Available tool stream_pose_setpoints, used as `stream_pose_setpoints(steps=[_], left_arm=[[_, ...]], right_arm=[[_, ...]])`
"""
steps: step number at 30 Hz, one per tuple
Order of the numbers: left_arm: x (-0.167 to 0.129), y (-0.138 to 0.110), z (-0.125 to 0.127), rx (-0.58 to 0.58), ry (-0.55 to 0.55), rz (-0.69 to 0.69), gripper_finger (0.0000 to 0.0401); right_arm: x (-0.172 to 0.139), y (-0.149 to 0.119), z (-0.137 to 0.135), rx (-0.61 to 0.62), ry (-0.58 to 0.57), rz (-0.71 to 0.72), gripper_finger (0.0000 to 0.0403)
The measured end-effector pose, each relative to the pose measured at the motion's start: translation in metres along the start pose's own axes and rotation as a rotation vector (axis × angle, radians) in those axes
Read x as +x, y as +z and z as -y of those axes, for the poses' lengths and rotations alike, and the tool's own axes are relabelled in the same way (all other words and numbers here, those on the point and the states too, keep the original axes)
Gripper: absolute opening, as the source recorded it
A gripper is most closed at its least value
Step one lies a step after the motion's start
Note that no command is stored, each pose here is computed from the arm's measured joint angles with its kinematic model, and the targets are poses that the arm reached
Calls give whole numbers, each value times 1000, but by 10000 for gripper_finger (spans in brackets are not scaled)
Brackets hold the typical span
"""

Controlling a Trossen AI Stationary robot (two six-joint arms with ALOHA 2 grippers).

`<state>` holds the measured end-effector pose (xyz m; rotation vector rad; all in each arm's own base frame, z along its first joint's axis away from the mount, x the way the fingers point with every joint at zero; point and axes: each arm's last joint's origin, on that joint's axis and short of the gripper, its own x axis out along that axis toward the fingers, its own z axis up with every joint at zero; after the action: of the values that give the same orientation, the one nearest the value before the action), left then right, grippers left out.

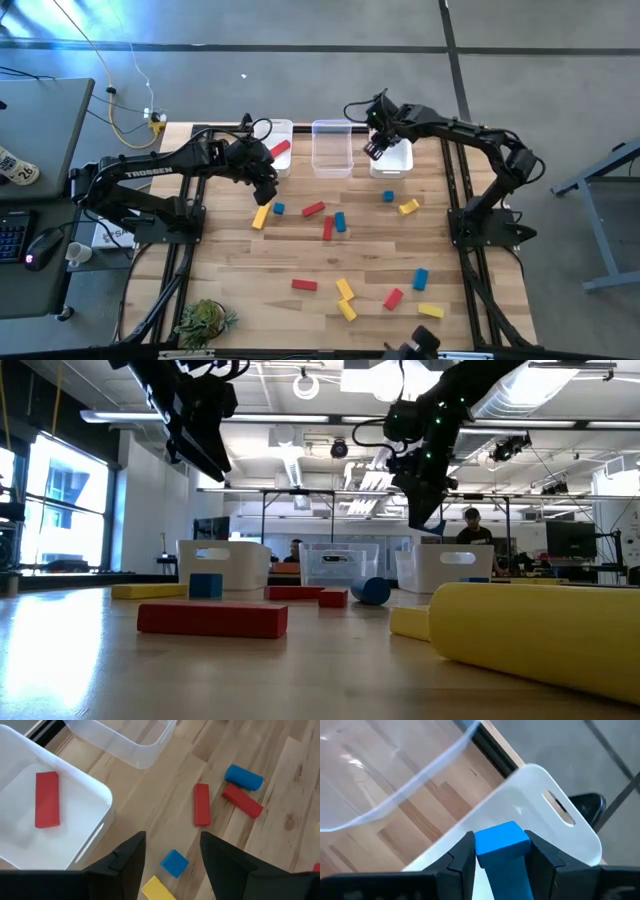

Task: Sort & place blocks by color
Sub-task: Put the blue block into the right white bin, then put the yellow block into the transparent bin

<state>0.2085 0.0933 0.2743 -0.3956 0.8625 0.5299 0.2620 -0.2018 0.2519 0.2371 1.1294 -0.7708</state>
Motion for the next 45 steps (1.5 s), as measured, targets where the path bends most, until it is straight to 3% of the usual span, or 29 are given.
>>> stream_pose_setpoints(steps=[7,15,22,29,35,40,45], left_arm=[[0,-2,8,6,-21,-4,174],[-2,-9,24,-67,-60,-33,174],[3,-22,31,-94,-61,-96,174],[4,-27,34,-111,-68,-123,174],[3,-29,38,-149,-98,-146,174],[2,-33,42,-237,-53,-159,174],[1,-42,42,-313,89,-172,174]], right_arm=[[10,-4,13,78,58,-60,112],[46,-7,5,47,31,-173,112],[56,-10,4,27,20,-209,112],[56,-10,4,16,6,-217,179],[56,-10,4,-7,-18,-217,191],[53,-9,5,-11,-23,-205,193],[41,-8,8,-4,-21,-173,193]])
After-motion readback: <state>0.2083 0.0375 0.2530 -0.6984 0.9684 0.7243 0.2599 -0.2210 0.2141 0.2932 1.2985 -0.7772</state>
